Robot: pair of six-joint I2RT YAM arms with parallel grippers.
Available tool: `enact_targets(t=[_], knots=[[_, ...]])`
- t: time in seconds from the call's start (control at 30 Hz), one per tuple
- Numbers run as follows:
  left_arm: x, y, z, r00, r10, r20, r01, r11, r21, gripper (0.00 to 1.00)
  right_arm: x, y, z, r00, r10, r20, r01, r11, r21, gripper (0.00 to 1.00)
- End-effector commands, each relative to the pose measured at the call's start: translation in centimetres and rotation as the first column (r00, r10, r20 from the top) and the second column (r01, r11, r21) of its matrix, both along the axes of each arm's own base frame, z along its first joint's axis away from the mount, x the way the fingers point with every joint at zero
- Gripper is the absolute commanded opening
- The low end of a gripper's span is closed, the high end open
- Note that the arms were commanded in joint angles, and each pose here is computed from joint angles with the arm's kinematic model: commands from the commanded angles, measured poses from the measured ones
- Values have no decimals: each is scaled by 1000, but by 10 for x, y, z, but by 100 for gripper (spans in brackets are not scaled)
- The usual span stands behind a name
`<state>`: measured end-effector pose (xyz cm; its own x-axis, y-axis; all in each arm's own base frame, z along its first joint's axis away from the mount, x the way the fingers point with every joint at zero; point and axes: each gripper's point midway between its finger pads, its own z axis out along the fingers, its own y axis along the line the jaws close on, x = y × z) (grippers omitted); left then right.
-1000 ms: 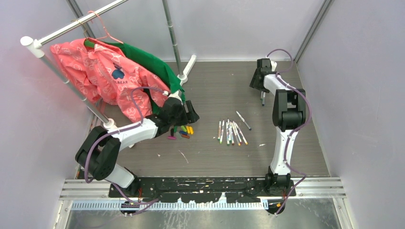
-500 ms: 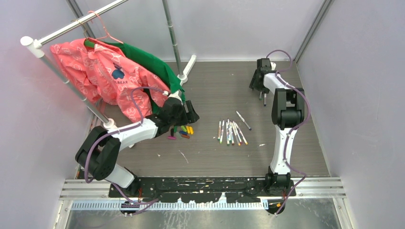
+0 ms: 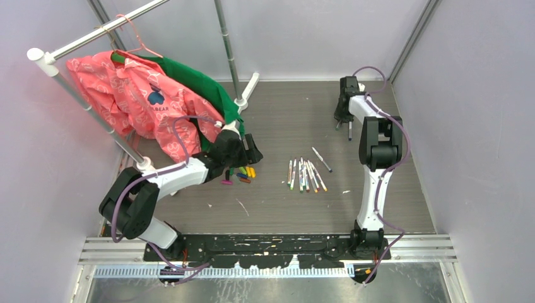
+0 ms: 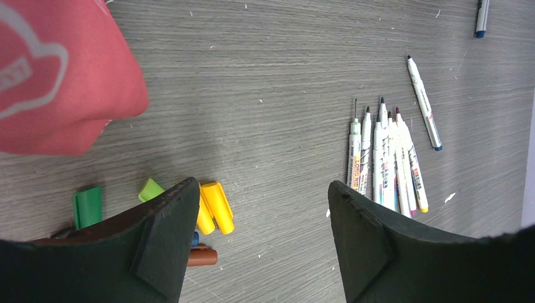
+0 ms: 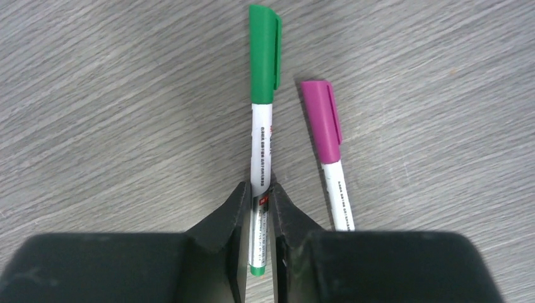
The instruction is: Open the pen caps
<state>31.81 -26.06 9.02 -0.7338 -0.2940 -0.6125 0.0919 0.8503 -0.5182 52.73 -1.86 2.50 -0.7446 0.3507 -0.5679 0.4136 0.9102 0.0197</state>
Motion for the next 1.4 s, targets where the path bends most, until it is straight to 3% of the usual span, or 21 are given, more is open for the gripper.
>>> enact_targets(t=[0.0, 0.17, 0.37, 0.6, 0.97, 1.37], knots=[[6, -2, 23, 998, 22, 63, -18, 998, -54, 74, -12, -13, 1, 999, -26, -41, 26, 1000, 1, 16], [3, 2, 34, 997, 31, 76, -26, 998, -59, 75, -11, 1, 26, 999, 18, 37, -20, 999, 32, 1], [0, 5, 52, 996, 43, 82, -36, 996, -77, 76, -21, 58, 68, 975, 156, 159, -163, 986, 33, 1], [-6, -1, 66, 997, 46, 59, -37, 989, -144, 78, -73, 133, 110, 916, 314, 249, -330, 944, 23, 1], [-11, -6, 88, 996, 75, 37, -63, 963, -262, 79, -191, 247, 133, 775, 513, 369, -598, 784, 168, 1], [-9, -13, 91, 995, 98, 22, -84, 936, -343, 78, -247, 320, 144, 654, 628, 421, -743, 637, 204, 1]])
